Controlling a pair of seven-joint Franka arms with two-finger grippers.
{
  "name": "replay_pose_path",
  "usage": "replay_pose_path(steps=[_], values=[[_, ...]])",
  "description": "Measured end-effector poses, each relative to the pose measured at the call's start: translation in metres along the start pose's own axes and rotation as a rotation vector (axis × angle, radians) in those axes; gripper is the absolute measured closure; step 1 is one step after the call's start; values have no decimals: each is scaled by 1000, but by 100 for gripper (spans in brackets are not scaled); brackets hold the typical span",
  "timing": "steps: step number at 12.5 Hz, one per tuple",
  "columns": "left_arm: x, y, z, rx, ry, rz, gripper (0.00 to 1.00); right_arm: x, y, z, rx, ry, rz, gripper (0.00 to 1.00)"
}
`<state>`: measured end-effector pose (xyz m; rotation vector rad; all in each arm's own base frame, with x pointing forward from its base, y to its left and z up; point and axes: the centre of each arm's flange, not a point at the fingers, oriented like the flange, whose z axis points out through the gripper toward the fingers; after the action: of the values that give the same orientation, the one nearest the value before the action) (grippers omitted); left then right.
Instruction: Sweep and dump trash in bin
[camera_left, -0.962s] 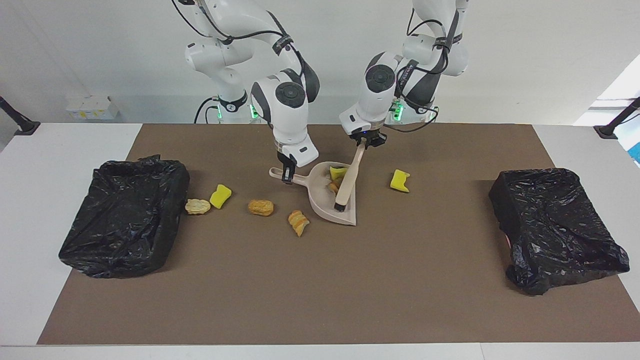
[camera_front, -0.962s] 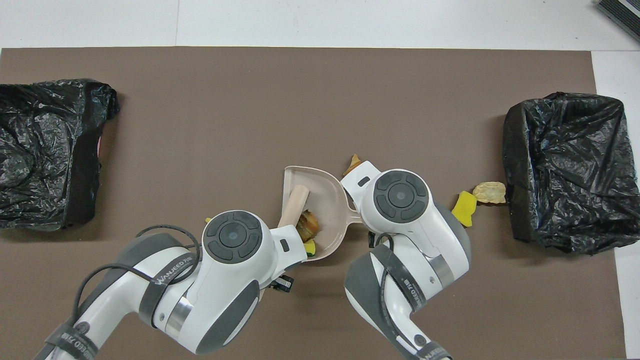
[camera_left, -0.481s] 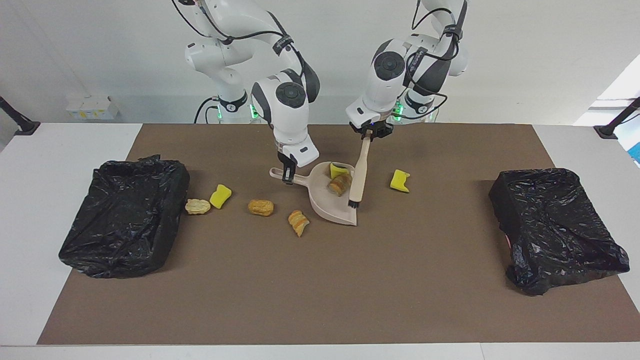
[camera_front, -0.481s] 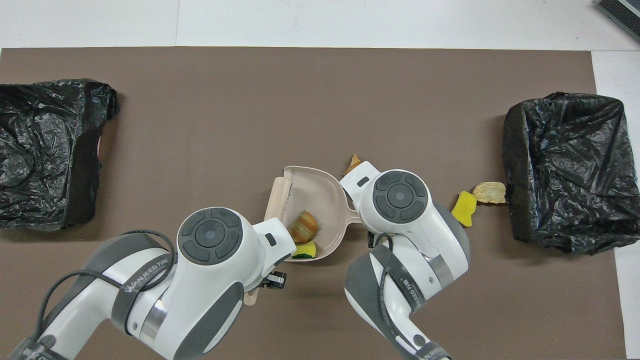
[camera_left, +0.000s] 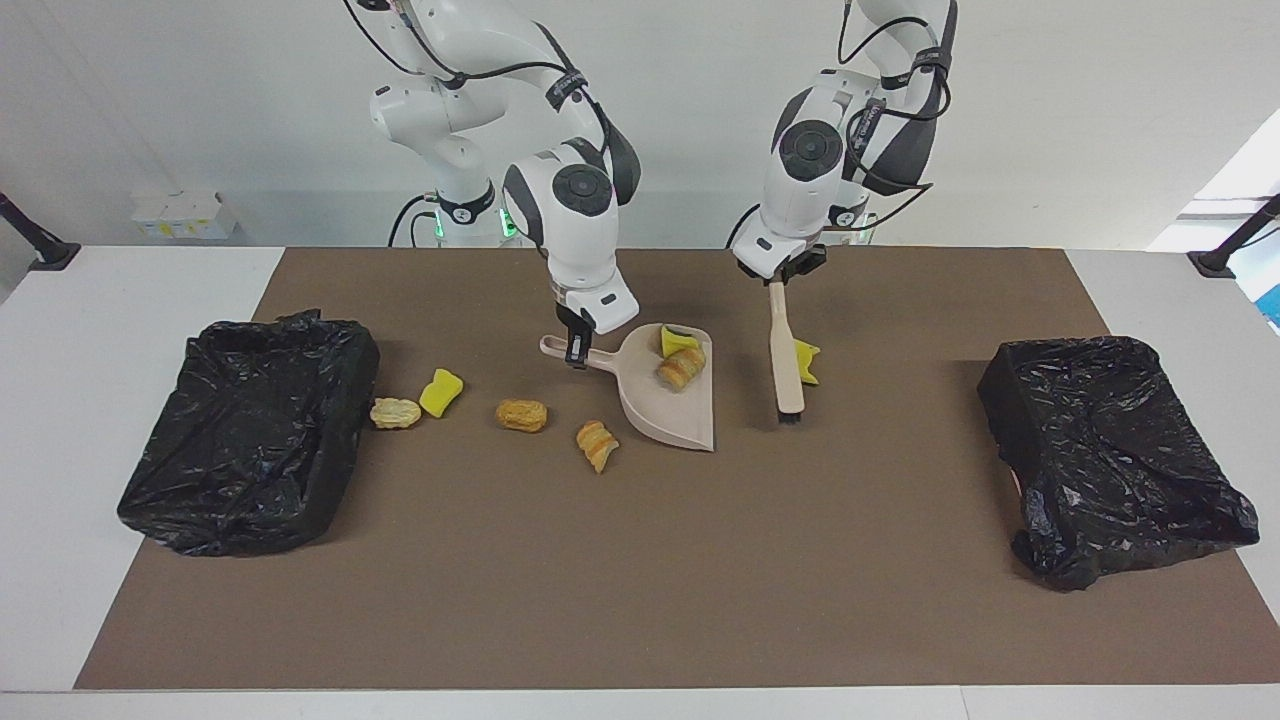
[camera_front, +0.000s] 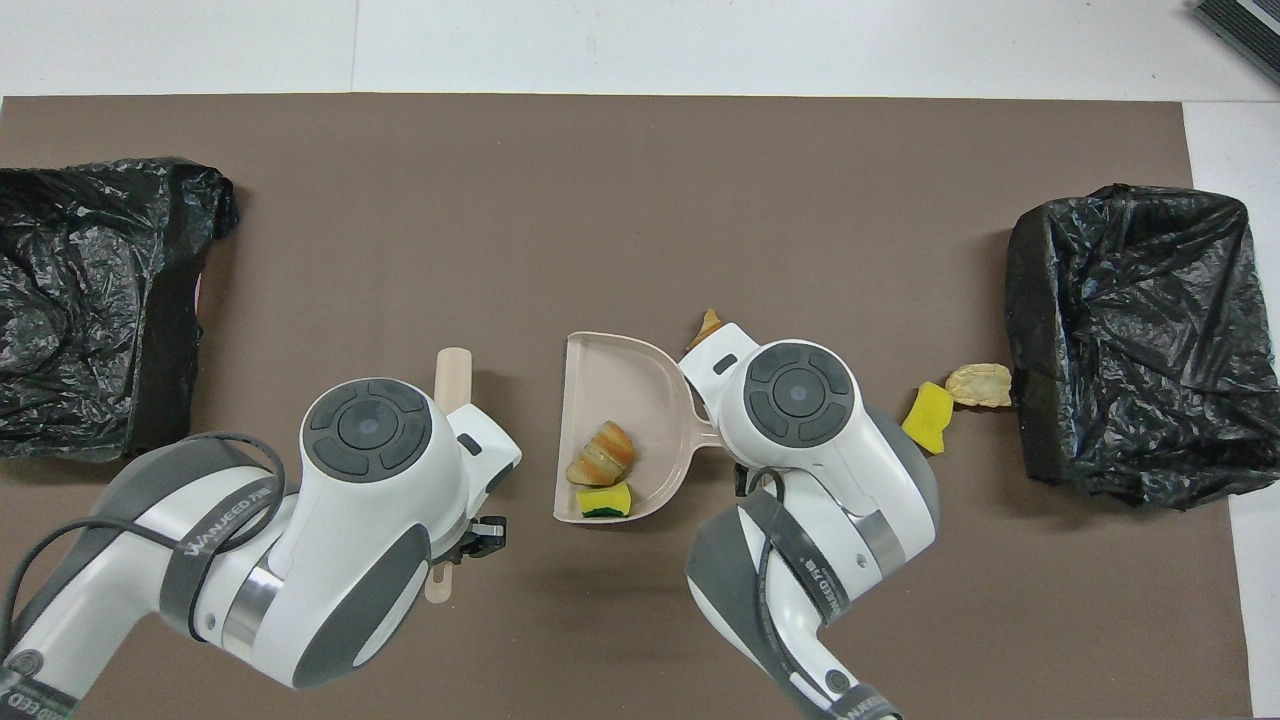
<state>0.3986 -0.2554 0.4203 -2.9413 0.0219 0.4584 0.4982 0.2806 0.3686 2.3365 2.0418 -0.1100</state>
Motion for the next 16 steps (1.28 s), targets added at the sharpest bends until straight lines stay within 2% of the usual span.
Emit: replay_pose_path(steps=[3,7,12,16], values=[[-9,-22,7,106,-55,-80,73,0,0,0,0,0,0,68],[-26,-40,25,137,-73,-140,73,0,0,0,0,0,-1,68],[-41,-32,54,95,-1,-112,73,1,-1,0,-1,0,-3,68],[-43,-1,52,-78,22,-44,73,2,-1,0,-1,1,-4,68]])
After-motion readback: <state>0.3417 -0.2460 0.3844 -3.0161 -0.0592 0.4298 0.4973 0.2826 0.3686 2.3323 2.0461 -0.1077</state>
